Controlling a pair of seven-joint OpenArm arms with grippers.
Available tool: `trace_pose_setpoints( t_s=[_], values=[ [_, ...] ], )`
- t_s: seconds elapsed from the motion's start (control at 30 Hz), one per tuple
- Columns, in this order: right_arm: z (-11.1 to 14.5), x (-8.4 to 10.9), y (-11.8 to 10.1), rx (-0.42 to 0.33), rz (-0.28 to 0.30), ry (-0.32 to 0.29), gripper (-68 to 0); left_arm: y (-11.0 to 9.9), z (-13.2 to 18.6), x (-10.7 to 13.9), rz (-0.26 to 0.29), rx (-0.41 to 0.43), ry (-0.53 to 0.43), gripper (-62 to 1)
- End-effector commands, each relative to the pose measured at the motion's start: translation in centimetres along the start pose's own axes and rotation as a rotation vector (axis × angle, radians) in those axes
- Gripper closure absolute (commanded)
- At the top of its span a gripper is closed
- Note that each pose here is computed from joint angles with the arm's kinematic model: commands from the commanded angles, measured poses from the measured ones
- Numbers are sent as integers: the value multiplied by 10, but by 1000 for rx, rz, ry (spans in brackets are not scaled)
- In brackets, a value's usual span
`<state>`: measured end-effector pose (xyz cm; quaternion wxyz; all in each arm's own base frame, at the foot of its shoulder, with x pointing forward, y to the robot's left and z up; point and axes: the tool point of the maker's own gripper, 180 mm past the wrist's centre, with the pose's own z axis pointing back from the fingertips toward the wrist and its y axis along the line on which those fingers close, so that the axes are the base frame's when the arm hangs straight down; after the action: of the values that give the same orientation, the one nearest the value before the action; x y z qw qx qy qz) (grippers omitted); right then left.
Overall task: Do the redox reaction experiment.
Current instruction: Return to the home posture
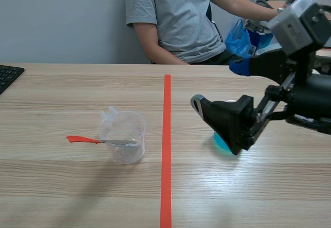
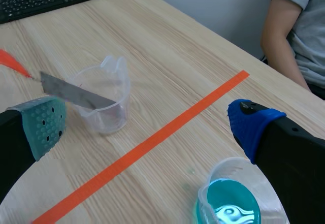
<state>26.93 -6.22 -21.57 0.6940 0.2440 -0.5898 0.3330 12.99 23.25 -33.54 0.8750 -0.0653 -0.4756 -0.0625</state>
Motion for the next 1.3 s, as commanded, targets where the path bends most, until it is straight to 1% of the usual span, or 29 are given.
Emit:
trace_pose_setpoints(
  t_s=[0.0, 0.13, 0.2, 0.33, 0.47, 0.53, 0.63, 0.83, 1.27],
  values=[
    [8, 9, -1, -8, -10, -28, -679, -9, 0, 25, -8, -27, -71, -623],
    [26, 10, 13, 14, -46, -14, -679, -17, 2, 63, -58, -59, -151, -623],
    [33, 12, 15, 8, -63, -8, -679, -22, 3, 80, -93, -72, -184, -623],
    [46, 14, 11, -27, -51, 18, -679, -39, 3, 106, -145, -112, -215, -623],
    [56, 15, 4, -60, -34, 36, -679, -57, 5, 124, -175, -152, -256, -623],
    [59, 15, -2, -76, -20, 45, -679, -65, 7, 130, -200, -168, -276, -623],
    [60, 16, -8, -90, -1, 56, -679, -72, 6, 133, -227, -174, -267, -623],
    [61, 12, -9, -93, 2, 82, -679, -73, 0, 135, -233, -173, -246, -623],
    [61, 10, -9, -101, -7, 87, -679, -73, 0, 137, -234, -172, -255, -623]
  ],
)
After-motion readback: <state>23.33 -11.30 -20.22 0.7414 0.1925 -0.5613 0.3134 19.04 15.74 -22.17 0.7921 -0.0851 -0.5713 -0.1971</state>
